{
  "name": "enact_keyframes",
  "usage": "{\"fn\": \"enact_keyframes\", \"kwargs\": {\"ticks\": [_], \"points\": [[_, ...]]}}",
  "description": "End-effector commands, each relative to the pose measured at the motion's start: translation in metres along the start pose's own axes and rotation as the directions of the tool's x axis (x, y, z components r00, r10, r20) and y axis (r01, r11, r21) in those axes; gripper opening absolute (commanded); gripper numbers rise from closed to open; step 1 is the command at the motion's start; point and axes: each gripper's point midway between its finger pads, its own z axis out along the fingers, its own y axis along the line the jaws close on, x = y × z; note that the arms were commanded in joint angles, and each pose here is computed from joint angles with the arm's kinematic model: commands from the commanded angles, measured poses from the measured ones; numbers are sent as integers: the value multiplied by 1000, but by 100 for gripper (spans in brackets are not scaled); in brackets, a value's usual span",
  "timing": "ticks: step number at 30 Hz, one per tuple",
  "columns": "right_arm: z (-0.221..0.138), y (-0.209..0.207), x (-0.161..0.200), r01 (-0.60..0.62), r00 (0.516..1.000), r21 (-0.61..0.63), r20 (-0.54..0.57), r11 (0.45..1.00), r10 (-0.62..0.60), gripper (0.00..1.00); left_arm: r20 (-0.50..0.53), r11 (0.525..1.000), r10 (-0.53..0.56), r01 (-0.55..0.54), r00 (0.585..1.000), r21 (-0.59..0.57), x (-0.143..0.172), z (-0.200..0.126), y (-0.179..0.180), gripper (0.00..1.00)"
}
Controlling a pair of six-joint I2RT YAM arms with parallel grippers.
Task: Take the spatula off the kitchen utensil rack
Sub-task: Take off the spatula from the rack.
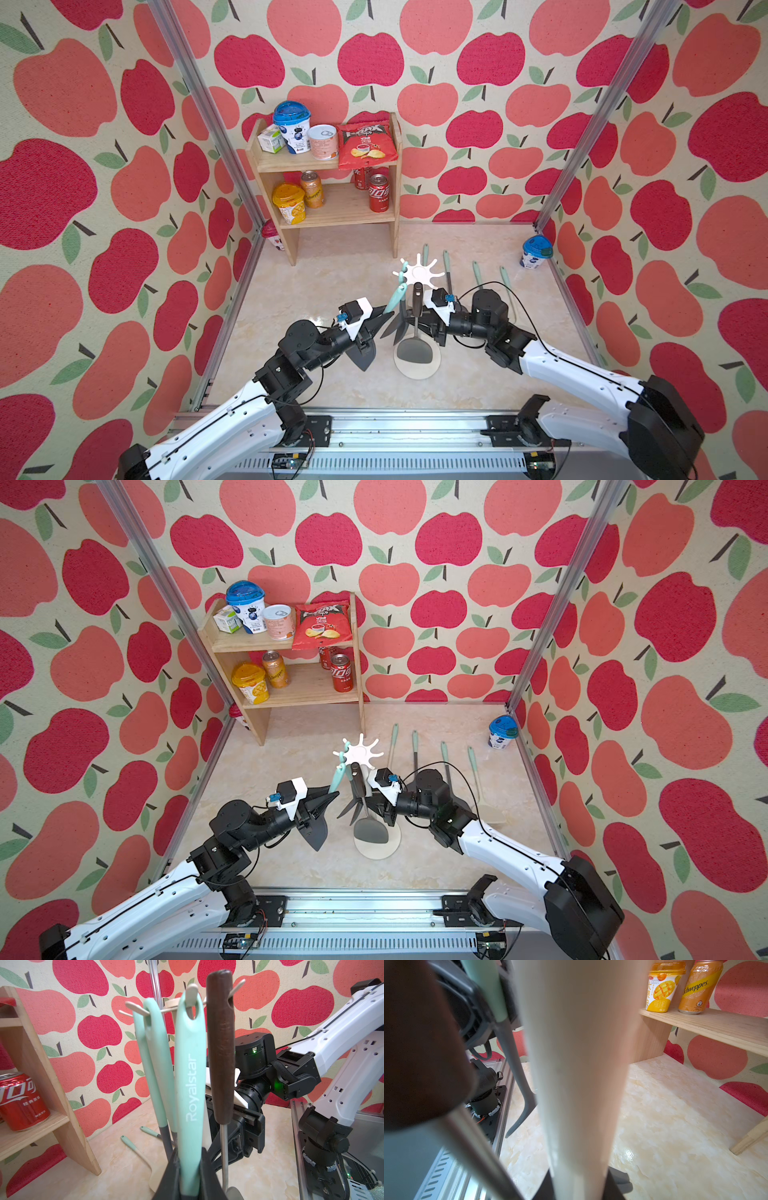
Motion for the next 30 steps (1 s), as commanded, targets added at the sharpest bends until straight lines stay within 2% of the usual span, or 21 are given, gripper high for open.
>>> {"fn": "enact_keyframes", "kwargs": {"ticks": [1, 13, 30], "points": [[-3, -29, 34, -70, 992, 150, -97, 986, 86, 0, -45, 1000, -21, 21, 999, 2, 18, -5, -3, 0], [-2, -31, 38, -77, 990, 162, -108, 984, 95, 0, 76, 1000, -5, 6, 997, -5, -13, -25, -5, 0], [-3, -33, 44, -80, 986, 178, -130, 981, 104, 0, 133, 998, -38, 44, 990, -38, -13, -50, -5, 0]]}}
